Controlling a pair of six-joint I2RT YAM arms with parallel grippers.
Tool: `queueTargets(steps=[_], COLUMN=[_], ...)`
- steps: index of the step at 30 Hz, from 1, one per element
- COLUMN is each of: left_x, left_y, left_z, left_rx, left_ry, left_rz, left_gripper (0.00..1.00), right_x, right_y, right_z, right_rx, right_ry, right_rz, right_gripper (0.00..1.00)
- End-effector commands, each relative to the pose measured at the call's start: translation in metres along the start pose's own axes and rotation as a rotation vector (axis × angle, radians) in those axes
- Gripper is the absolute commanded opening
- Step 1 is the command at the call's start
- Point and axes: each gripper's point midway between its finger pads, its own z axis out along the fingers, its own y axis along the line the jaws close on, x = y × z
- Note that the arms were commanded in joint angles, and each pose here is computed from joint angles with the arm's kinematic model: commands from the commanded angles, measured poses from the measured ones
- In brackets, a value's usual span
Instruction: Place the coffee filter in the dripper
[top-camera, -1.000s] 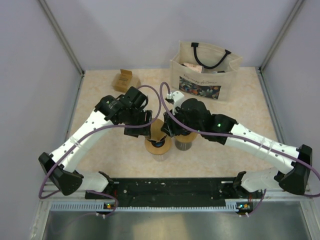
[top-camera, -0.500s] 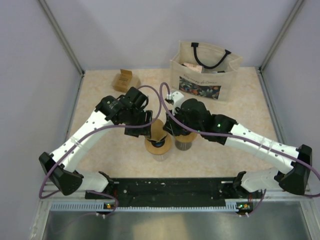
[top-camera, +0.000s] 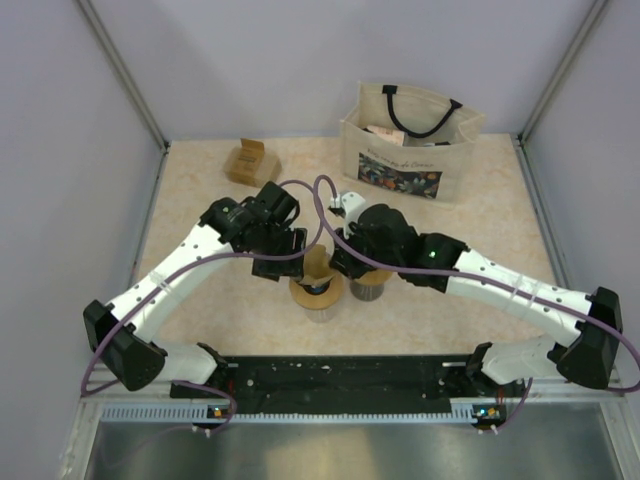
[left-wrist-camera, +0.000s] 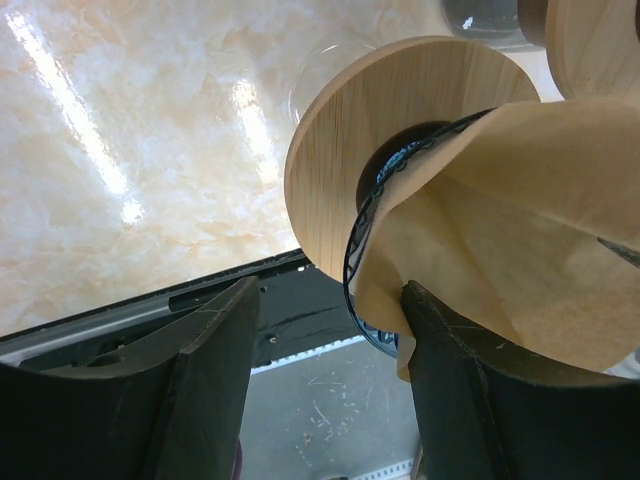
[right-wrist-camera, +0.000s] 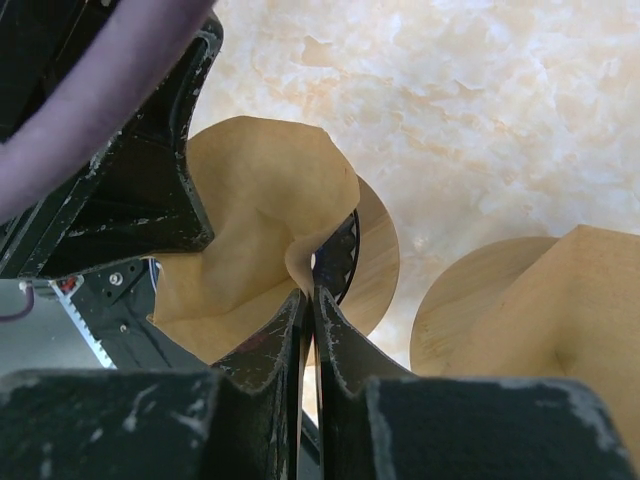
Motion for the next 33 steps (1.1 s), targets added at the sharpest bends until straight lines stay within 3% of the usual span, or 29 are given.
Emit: queueTargets(steps=[1, 7, 11, 16, 33], left_x=[-0.004, -0.004, -0.01, -0.017, -0.035], left_y=[0.0, 0.003, 0.0, -0.008, -0.019], left_z=[-0.003, -0.002, -0.009, -0.017, -0.053], left_rx=[0.024, 0.006, 0.019, 0.049, 0.119], left_ry=[-0.041, -0.045, -0.071, -0.1, -0.243], left_rz=[-0.006, -0.005, -0.008, -0.003, 0.011], left_gripper=[0.63, 0.63, 0.63, 0.68, 0.8], right_x=[0.004, 0.01, 0.001, -0.013, -0.055], right_y=[0.008, 0.006, 0.008, 0.01, 0.013], right_z=[0.003, 0.004, -0.002, -0.009, -0.037], right_rx=[-0.036, -0.037, -0.043, -0.038, -0.013], right_ry=[-0.005, 0.005, -0.022, -0.066, -0.199], right_rz=[-0.03, -0.035, -0.034, -0.031, 0.036], right_gripper=[0.07, 0.09, 0.16, 0.34, 0.6])
